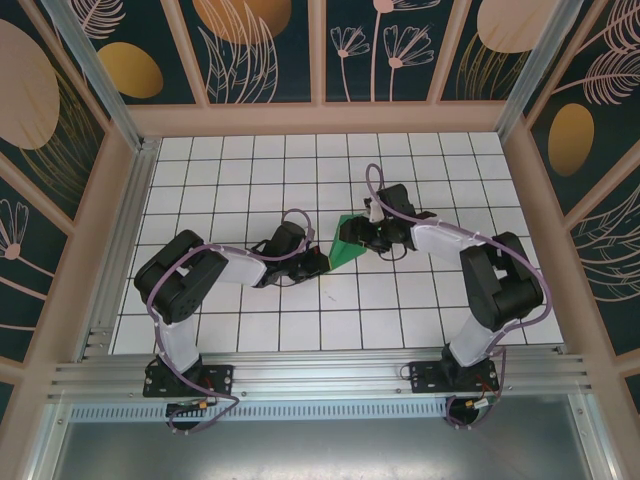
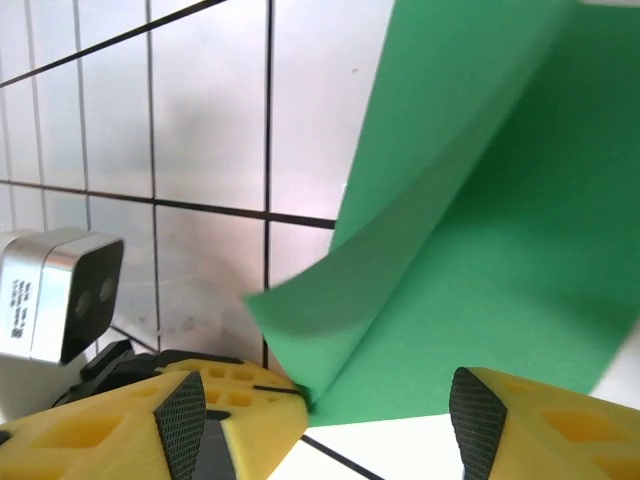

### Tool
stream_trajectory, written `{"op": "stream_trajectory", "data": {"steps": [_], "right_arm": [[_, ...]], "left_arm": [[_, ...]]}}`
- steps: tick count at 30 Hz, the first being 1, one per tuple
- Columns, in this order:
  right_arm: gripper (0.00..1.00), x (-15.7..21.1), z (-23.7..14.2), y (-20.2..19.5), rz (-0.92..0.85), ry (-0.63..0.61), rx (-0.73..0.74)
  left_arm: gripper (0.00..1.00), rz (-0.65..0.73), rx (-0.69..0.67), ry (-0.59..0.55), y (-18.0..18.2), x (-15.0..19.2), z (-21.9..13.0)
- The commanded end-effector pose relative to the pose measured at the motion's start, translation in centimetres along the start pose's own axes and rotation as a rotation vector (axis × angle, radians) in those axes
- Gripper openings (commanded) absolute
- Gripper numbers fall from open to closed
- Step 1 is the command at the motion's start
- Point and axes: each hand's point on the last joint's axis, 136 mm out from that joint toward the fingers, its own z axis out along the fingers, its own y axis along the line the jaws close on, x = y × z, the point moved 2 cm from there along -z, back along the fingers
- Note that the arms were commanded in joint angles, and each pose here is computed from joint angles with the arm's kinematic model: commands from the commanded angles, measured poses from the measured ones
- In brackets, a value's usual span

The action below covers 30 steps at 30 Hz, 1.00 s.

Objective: Fold a paper plane with a square sheet of paper (pick it up from the middle)
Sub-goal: Fourth fold the wing at the center of the table.

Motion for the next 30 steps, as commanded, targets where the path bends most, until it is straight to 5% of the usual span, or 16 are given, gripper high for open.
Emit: {"op": "stream_trajectory", "data": {"steps": [1,5,15,30], "right_arm": [[0.72,-0.6,-0.9,2.4,-0.063,-0.036,-0.130],[0.72,-0.5,-0.7,2.1,-0.067,-0.037,-0.129],[0.31,0.7,1.7,1.7,-0.092,0.026,-0.215],[0.29,0.8,4.0,0.5,-0.058,0.078,-0.212]], "left_arm": [[0.00,-0.100,-0.233,0.093,6.8,3.1,0.4],[0.00,-0.096,-0.228,0.094,6.6,3.0,0.5],[0.00,-0.096,-0.221,0.092,6.4,2.9,0.5],[0.00,-0.095,-0.217,0.094,6.2,2.9,0.5]]}}
